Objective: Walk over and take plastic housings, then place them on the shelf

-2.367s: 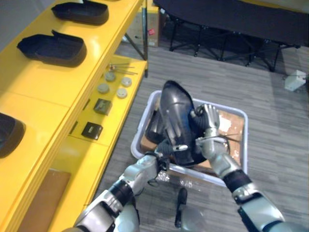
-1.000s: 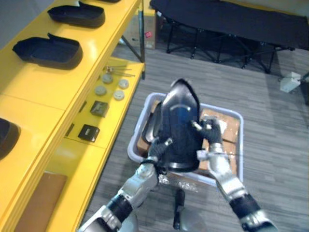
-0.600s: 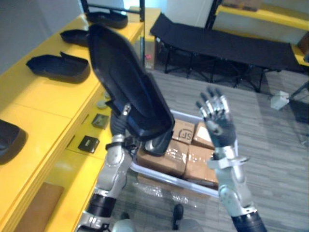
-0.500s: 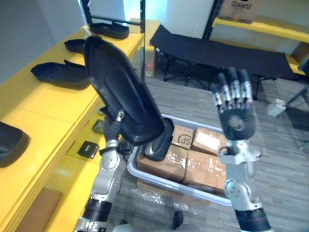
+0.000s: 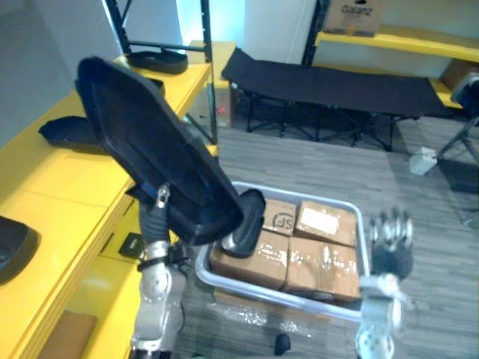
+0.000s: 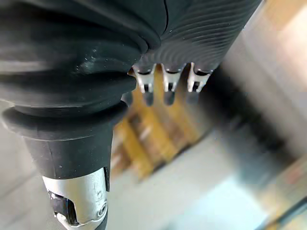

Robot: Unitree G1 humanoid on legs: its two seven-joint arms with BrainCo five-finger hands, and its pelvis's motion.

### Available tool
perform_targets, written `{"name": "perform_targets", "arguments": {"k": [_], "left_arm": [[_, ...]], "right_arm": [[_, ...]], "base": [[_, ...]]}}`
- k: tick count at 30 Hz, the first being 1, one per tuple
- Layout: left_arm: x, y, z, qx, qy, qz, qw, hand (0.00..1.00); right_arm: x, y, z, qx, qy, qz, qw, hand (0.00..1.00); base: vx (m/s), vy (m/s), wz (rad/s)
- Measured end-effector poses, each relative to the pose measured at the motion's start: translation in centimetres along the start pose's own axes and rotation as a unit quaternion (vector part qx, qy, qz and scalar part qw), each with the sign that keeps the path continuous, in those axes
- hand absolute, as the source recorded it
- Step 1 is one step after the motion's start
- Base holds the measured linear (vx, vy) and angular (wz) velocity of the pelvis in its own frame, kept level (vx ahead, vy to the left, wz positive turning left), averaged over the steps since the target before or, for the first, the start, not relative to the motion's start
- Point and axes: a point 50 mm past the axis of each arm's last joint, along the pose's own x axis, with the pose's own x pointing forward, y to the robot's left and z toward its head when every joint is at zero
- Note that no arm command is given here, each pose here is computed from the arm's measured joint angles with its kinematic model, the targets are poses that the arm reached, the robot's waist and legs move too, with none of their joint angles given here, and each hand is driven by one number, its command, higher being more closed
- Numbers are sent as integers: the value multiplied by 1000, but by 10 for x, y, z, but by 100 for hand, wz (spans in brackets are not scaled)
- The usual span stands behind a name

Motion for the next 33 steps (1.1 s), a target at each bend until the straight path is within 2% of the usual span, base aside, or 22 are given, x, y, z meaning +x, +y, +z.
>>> {"name": "perform_targets", "arguments": {"k": [1, 4, 12, 17, 22, 26, 30, 33], "left_arm": [[-4, 0, -2, -1, 6, -5, 1000, 100], [-13, -1, -7, -7, 17, -13, 1000, 100], [-12, -17, 5, -12, -8, -64, 998, 100], [-7, -23, 7, 6, -16, -93, 995, 100], [-7, -21, 4, 11, -6, -86, 996, 100], [-8, -10, 3, 19, -2, -44, 999, 100], [-14, 3, 1, 31, 8, -4, 999, 100], [-22, 20, 3, 64, 5, 40, 997, 100]], "right_arm": [[-6, -11, -7, -3, 10, -32, 999, 0], [-14, -22, -16, -3, 22, -60, 998, 0], [-16, -16, -26, 1, 39, -56, 998, 0], [-11, 1, -33, -14, 50, -14, 999, 0], [2, 24, -34, -56, 68, 78, 993, 0], [7, 45, -37, -89, 82, 159, 980, 0], [5, 49, -39, -130, 89, 193, 969, 0], [8, 54, -36, -143, 80, 215, 963, 0]], "base": [[-39, 16, -1], [-13, 5, 0], [4, 5, 2], [-5, 5, 5], [-18, -6, 18], [-80, -11, 42], [-89, 8, 86], [-6, 59, 76]]}}
